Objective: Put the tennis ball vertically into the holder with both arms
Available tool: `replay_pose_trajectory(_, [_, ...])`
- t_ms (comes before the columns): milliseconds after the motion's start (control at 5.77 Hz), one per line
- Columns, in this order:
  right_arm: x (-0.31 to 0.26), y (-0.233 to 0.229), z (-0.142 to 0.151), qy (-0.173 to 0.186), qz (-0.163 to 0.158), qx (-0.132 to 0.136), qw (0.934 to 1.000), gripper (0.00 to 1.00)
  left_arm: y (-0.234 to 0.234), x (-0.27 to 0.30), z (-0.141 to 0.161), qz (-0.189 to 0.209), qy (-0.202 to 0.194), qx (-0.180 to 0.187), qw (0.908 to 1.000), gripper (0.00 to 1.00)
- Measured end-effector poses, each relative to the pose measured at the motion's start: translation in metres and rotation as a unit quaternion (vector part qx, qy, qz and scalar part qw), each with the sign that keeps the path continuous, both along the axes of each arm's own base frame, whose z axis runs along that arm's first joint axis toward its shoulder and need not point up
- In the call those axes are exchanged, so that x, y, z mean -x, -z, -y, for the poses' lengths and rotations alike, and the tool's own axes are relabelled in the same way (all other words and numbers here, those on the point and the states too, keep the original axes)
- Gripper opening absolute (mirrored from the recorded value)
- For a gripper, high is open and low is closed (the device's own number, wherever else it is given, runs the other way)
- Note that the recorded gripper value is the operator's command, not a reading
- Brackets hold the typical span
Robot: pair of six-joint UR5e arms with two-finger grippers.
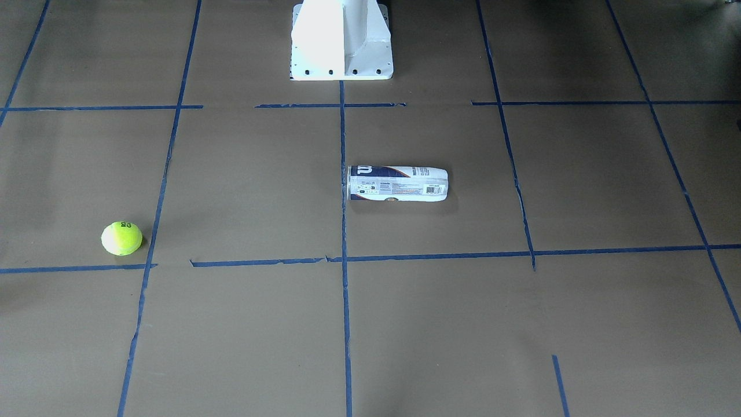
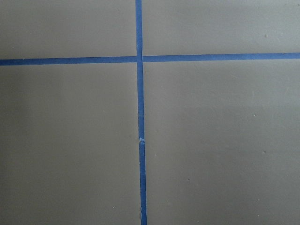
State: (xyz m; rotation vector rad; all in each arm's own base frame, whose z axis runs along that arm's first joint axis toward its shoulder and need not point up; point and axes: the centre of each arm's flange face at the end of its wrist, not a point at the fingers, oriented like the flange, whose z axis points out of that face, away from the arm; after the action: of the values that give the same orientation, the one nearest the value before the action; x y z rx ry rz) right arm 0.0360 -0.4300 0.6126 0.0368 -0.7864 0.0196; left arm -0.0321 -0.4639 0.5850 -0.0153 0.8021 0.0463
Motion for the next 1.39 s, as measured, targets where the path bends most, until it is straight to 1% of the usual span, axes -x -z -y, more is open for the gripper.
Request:
replay_pose_trajectory(173, [0.0, 0.0, 0.0, 0.0, 0.0, 0.0, 1.0, 1.0, 0.015, -0.009, 0.002, -0.002, -0.009, -0.018, 0.9998, 1.0])
replay_pose_trajectory(347, [0.0, 0.0, 0.0, 0.0, 0.001, 0.001, 1.0, 1.0, 0.042, -0.039, 0.004, -0.008, -0.04, -0.058, 0.9975, 1.0])
replay_pose_trajectory(520, [0.0, 0.001, 0.0, 0.0, 0.002, 0.0, 1.0, 1.0, 0.078, -0.081, 0.008, -0.02, -0.082, -0.115, 0.9898, 1.0])
replay_pose_trajectory(694, [0.0, 0.002, 0.0, 0.0, 0.002, -0.001, 1.0, 1.0, 0.12, -0.122, 0.018, -0.036, -0.117, -0.176, 0.9766, 1.0])
replay_pose_trajectory(867, [0.0, 0.003, 0.001, 0.0, 0.002, -0.003, 1.0, 1.0, 0.174, -0.175, 0.032, -0.057, -0.156, -0.237, 0.9571, 1.0])
replay_pose_trajectory(1040, [0.0, 0.005, 0.002, 0.0, 0.002, -0.005, 1.0, 1.0, 0.23, -0.241, 0.033, -0.08, -0.204, -0.289, 0.9321, 1.0])
replay_pose_trajectory(1214, [0.001, 0.006, 0.004, 0.0, 0.002, -0.006, 1.0, 1.0, 0.288, -0.316, 0.021, -0.089, -0.248, -0.34, 0.9028, 1.0])
replay_pose_trajectory(1387, [0.001, 0.007, 0.005, 0.0, 0.002, -0.007, 1.0, 1.0, 0.336, -0.376, 0.004, -0.079, -0.272, -0.381, 0.8802, 1.0])
